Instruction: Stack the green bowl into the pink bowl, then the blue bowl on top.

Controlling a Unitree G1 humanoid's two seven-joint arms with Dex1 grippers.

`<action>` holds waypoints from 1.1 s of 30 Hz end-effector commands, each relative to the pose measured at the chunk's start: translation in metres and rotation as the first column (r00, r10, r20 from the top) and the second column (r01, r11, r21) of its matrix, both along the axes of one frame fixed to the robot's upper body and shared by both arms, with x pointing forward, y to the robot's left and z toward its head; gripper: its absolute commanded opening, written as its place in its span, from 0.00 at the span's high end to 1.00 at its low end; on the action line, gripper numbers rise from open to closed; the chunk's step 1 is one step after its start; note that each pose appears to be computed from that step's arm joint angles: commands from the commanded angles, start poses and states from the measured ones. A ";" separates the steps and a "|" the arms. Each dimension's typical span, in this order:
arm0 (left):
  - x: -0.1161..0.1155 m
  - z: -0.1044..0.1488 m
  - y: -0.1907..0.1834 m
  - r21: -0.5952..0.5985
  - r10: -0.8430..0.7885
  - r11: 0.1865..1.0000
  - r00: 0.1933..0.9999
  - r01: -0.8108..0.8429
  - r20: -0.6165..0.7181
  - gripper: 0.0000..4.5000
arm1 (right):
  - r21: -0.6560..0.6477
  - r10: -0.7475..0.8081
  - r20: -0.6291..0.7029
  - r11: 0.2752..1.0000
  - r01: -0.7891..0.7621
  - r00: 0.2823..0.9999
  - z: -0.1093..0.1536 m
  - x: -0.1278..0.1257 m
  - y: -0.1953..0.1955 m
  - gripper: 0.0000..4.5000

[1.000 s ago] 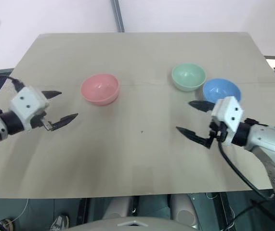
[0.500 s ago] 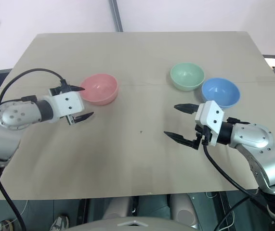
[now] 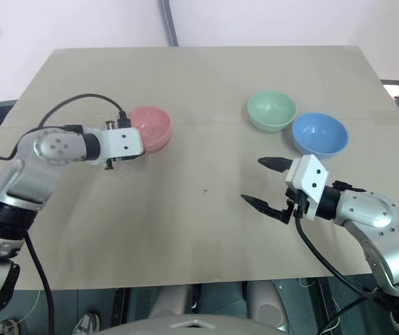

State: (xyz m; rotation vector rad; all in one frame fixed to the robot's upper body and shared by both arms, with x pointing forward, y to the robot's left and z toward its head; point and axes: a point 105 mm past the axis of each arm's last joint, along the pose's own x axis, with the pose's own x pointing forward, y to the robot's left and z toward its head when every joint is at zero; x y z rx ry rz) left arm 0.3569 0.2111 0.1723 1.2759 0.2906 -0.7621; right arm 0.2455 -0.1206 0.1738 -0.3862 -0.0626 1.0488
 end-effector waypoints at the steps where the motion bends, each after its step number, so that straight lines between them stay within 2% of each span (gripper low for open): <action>1: 0.003 0.008 0.001 0.034 -0.034 0.999 0.999 0.034 0.009 0.89 | 0.012 0.003 0.076 1.000 -0.004 0.997 0.014 -0.005 0.001 0.00; 3: 0.001 0.009 -0.002 0.032 -0.065 0.997 0.998 0.064 0.006 0.99 | 0.012 -0.001 0.079 1.000 0.000 0.997 0.014 -0.004 0.001 0.00; 6: -0.003 0.015 -0.010 0.018 -0.137 0.990 0.991 0.137 0.005 0.99 | 0.013 -0.005 0.082 1.000 0.004 0.997 0.014 -0.003 0.000 0.00; 8: -0.016 0.020 -0.020 0.004 -0.238 0.971 0.971 0.238 -0.023 0.99 | 0.018 -0.014 0.085 1.000 0.013 0.996 0.015 -0.002 -0.002 0.00; 16: -0.064 0.035 -0.053 -0.030 -0.585 0.808 0.794 0.589 -0.168 0.99 | 0.033 -0.058 0.089 0.998 0.055 0.994 0.019 -0.005 -0.012 0.00; 20: -0.070 0.034 -0.067 0.000 -0.679 0.717 0.699 0.697 -0.227 0.99 | 0.033 -0.081 0.082 0.996 0.079 0.993 0.019 -0.009 -0.016 0.00; 25: -0.070 0.021 -0.086 0.027 -0.752 0.617 0.599 0.787 -0.273 0.99 | 0.033 -0.103 0.076 0.994 0.100 0.992 0.018 -0.014 -0.017 0.00; 32: -0.068 0.000 -0.090 0.085 -0.780 0.538 0.533 0.839 -0.327 0.99 | 0.031 -0.124 0.072 0.992 0.122 0.990 0.018 -0.018 -0.016 0.00; 33: -0.067 0.000 -0.090 0.090 -0.781 0.533 0.531 0.841 -0.329 0.93 | 0.031 -0.127 0.071 0.992 0.125 0.989 0.018 -0.019 -0.016 0.00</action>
